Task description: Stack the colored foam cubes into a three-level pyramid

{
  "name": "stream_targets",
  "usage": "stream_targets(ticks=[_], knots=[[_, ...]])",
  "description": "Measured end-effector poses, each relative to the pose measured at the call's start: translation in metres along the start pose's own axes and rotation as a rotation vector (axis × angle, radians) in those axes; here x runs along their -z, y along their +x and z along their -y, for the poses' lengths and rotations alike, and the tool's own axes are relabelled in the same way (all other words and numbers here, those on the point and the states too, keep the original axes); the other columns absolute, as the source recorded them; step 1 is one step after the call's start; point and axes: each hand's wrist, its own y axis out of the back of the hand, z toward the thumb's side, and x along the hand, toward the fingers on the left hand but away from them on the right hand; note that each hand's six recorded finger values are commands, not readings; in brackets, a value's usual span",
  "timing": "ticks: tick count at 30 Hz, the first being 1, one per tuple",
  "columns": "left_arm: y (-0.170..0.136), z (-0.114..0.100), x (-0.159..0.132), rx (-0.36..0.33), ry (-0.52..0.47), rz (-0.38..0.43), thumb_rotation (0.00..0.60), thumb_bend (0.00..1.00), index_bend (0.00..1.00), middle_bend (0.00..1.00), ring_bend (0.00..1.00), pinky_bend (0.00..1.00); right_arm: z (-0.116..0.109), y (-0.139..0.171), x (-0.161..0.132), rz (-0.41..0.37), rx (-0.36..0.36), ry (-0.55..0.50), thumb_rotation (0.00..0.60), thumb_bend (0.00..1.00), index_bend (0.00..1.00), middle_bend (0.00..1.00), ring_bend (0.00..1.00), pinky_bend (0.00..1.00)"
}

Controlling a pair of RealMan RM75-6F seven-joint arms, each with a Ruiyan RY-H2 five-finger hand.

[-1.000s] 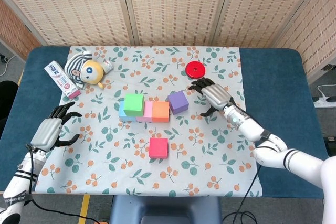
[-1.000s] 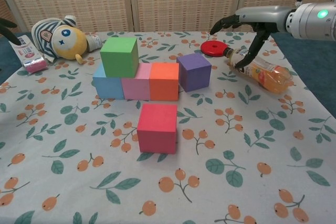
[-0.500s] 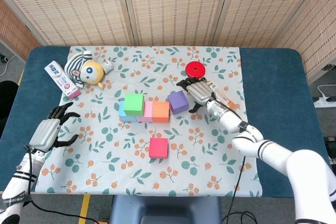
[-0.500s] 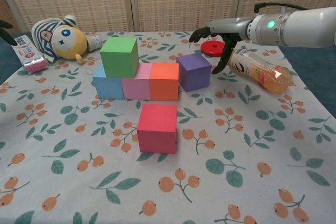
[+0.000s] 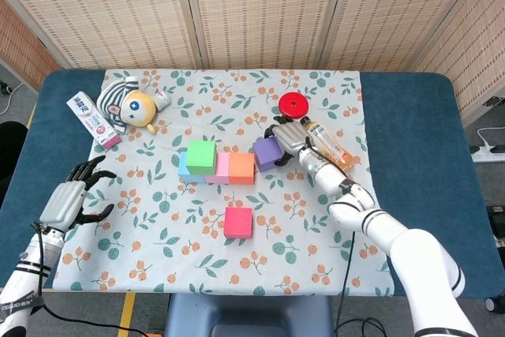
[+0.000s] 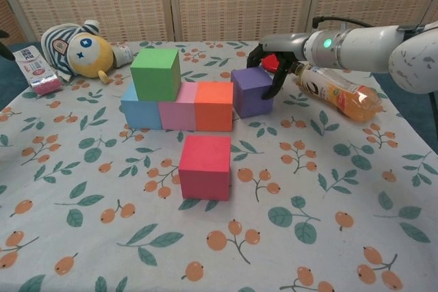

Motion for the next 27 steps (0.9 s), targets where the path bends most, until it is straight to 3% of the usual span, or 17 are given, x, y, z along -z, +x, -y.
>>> stream_targets(ticks=[11, 17, 22, 27], knots=[[-0.004, -0.004, -0.002, -0.014, 0.024, 0.007, 0.600, 0.33, 0.28, 0.02, 0.00, 0.02, -0.040, 0.029, 0.012, -0.035, 0.056, -0.045, 0.600, 0.15, 0.49, 0.34, 0.11, 0.00], [-0.004, -0.006, -0.002, -0.034, 0.102, 0.014, 0.600, 0.33, 0.28, 0.02, 0.00, 0.02, -0.054, 0.055, 0.001, -0.057, 0.030, -0.118, 0.600, 0.15, 0.45, 0.35, 0.12, 0.00], [-0.004, -0.006, 0.000, -0.061, 0.205, 0.007, 0.600, 0.33, 0.28, 0.02, 0.00, 0.02, -0.063, 0.070, -0.006, -0.030, 0.010, -0.160, 0.600, 0.15, 0.43, 0.35, 0.13, 0.00], [-0.009, -0.003, 0.001, -0.063, 0.209, 0.015, 0.600, 0.33, 0.28, 0.02, 0.00, 0.02, -0.069, 0.079, -0.023, -0.001, 0.010, -0.172, 0.600, 0.15, 0.42, 0.35, 0.13, 0.00]])
